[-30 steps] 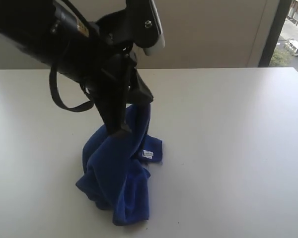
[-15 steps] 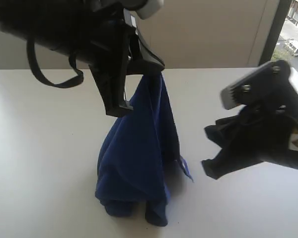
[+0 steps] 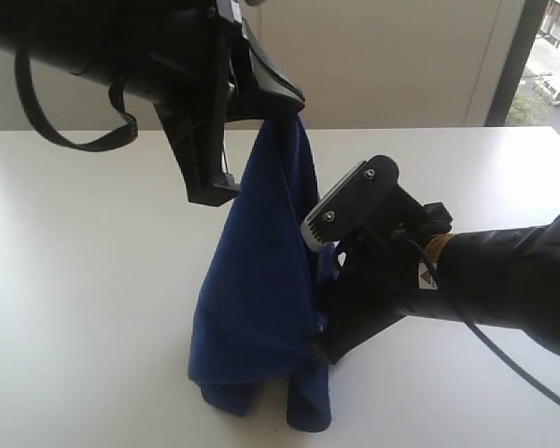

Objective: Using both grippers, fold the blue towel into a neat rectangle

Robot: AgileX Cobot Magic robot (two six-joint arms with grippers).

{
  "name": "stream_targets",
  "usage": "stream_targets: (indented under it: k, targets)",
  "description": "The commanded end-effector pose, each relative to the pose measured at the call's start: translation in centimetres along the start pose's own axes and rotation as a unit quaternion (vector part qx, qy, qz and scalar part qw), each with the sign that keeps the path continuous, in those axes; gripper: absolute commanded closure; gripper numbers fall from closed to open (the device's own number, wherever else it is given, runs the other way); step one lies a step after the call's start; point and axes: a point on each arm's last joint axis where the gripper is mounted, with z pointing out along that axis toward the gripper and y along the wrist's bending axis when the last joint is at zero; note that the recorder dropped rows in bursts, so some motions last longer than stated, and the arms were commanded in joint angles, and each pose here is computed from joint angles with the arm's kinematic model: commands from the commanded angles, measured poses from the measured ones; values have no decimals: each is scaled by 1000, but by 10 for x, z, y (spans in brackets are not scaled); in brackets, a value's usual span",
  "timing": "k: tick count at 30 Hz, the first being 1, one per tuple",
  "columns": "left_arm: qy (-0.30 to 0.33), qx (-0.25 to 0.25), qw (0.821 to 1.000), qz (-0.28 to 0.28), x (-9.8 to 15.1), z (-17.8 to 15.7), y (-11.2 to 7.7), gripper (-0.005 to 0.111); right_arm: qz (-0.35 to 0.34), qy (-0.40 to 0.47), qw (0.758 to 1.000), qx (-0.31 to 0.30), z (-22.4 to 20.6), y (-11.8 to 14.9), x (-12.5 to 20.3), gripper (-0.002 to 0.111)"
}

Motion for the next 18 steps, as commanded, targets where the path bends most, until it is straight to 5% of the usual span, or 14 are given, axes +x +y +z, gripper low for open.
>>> stream_targets:
  k: [1,11,18]
  targets:
    - [-6,0,1000,-4,-1,-4,-1,107,-6,0,1000,-3,4,2,0,46]
    - [23,22,999,7,6,3,-4,107,-8,-38,999,-18,-20,14,-14,46]
    - [17,18,1000,3,5,4,-3,107,-21,-10,999,-29,2,20,-5,46]
